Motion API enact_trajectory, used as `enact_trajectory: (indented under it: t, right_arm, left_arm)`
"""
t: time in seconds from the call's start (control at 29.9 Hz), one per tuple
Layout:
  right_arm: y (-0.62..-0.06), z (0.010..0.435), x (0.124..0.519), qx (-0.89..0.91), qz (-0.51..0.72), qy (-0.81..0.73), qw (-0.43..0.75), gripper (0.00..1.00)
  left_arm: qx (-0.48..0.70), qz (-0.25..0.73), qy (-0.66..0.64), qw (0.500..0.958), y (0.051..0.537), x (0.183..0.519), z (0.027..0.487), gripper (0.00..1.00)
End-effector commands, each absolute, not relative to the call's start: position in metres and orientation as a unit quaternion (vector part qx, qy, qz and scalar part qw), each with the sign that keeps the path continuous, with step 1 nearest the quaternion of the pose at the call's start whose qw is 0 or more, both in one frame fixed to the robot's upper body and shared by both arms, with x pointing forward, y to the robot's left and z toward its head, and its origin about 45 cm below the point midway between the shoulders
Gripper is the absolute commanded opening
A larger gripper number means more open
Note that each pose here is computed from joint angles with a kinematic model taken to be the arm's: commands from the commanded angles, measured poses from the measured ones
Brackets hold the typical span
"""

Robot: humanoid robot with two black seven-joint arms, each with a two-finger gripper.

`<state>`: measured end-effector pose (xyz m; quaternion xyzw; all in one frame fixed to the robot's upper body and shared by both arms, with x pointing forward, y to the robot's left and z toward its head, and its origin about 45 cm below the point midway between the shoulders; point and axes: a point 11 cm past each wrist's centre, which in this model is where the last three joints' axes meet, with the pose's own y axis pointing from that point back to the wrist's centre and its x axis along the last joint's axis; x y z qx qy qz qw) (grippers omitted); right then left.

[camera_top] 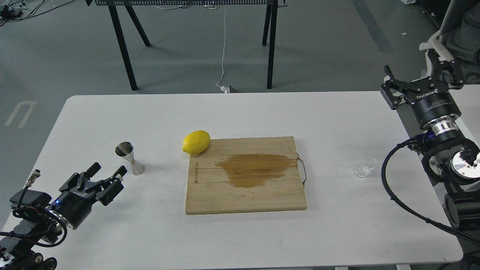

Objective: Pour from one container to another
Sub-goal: 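Close the left gripper around the steel jigger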

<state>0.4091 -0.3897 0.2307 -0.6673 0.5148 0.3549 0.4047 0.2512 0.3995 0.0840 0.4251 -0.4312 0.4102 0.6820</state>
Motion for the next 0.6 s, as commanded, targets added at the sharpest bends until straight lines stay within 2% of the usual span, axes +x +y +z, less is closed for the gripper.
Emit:
enact_trajectory:
  t: [0.0,0.23,0.57]
  right_arm:
    - [-0.392,0.232,0.409,-0.667,0.353,0.516,0.404,0.99]
    - [-0.392,0.232,0.409,-0.668,0.353,0.517,0.404,0.99]
    - [-0.393,0.232,0.409,-0.667,0.352,0.517,0.405,0.99]
  left_arm:
    - [0.428,0.414,-0.431,0.678,0.400,0.259,0.082,0.99]
    - [0.411,0.399,-0.431,0.697,0.374,0.264,0.072,0.99]
    - [0.419,0.403,-0.428,0.692,0.376,0.271,0.068,0.99]
